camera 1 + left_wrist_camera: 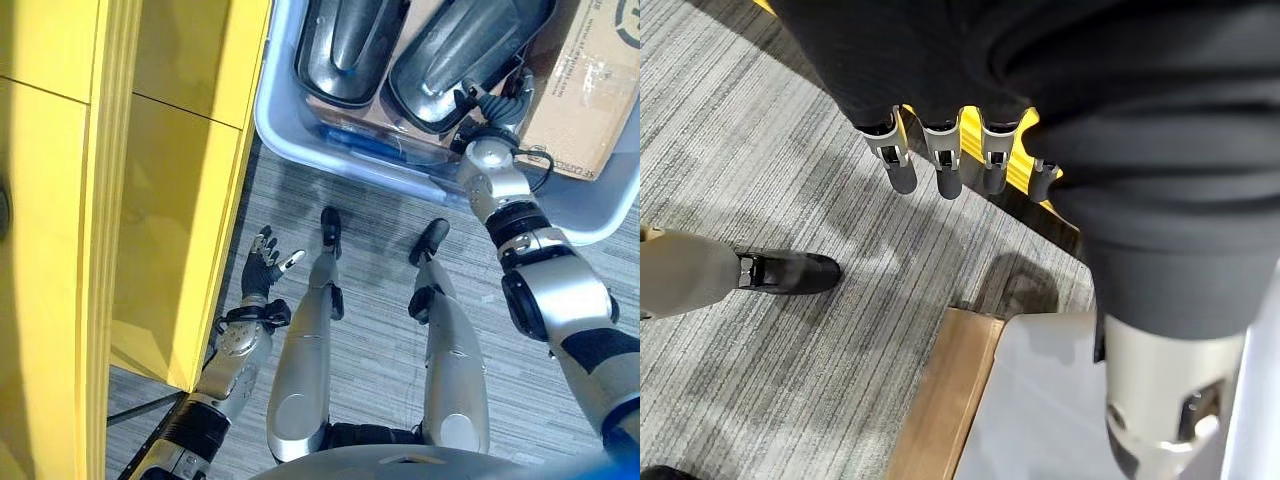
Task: Move parts from the plastic box to the shelf.
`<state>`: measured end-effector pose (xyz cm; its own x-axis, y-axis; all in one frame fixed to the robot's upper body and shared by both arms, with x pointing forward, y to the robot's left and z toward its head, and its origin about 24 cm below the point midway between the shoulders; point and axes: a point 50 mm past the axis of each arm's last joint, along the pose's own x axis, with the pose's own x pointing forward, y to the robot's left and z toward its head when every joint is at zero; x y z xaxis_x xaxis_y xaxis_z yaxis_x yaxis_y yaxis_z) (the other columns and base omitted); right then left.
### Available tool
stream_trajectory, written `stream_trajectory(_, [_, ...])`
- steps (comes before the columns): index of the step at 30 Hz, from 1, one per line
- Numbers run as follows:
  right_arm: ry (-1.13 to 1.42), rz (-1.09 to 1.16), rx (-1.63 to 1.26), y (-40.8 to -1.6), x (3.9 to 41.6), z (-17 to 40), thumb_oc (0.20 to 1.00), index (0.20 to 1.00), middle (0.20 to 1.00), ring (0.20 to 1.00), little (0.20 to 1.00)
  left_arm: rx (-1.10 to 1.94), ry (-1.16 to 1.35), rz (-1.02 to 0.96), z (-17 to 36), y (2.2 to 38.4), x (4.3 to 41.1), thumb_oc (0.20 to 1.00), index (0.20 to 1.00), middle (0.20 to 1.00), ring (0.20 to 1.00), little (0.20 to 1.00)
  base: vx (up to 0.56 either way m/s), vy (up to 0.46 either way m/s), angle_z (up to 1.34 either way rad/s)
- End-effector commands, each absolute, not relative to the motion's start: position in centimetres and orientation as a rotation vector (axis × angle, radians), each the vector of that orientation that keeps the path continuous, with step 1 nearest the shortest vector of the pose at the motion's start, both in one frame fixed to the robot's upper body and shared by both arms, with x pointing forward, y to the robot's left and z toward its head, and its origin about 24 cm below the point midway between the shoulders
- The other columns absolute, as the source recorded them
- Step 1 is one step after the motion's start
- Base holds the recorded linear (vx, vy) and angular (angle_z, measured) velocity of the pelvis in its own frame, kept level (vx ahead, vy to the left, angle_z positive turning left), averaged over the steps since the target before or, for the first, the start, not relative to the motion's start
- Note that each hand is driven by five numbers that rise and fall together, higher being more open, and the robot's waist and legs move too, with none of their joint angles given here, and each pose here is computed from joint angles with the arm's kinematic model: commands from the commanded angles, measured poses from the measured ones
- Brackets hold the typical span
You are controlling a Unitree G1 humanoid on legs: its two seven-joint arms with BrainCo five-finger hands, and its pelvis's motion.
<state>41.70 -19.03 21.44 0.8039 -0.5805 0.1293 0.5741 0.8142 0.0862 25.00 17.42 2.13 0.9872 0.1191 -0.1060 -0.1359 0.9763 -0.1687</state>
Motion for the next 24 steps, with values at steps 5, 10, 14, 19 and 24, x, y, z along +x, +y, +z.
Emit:
stream_trajectory(5, [-0.144,-0.683,-0.053,-22.7,41.5,22.7,1.0,1.0,1.0,1.0,1.0,-0.145,0.045,0.061,3.0,17.6,24.7,1.0,1.0,1.0,1.0,1.0,0.01,0.001,0.08])
stream_trajectory(10, [-0.128,-0.694,-0.098,-23.7,41.5,23.1,1.0,1.0,1.0,1.0,1.0,-0.147,0.036,0.046,3.2,17.3,24.9,1.0,1.0,1.0,1.0,1.0,0.01,-0.002,0.06])
stream_trajectory(14, [-0.091,-0.709,-0.149,-24.9,41.3,23.0,1.0,1.0,1.0,1.0,1.0,-0.145,0.032,0.034,3.3,17.2,25.0,1.0,1.0,1.0,1.0,1.0,0.0,0.004,0.01])
stream_trajectory(19, [0.001,-0.722,-0.275,-26.6,40.9,21.6,1.0,1.0,1.0,1.0,1.0,-0.139,0.014,0.011,3.7,17.0,25.2,1.0,1.0,1.0,1.0,1.0,0.0,0.014,0.07])
stream_trajectory(24, [0.042,-0.704,-0.298,-27.0,40.8,20.9,0.818,0.818,0.818,0.818,0.818,-0.135,0.014,0.004,3.7,17.1,25.2,1.0,1.0,1.0,1.0,1.0,0.0,0.012,0.07])
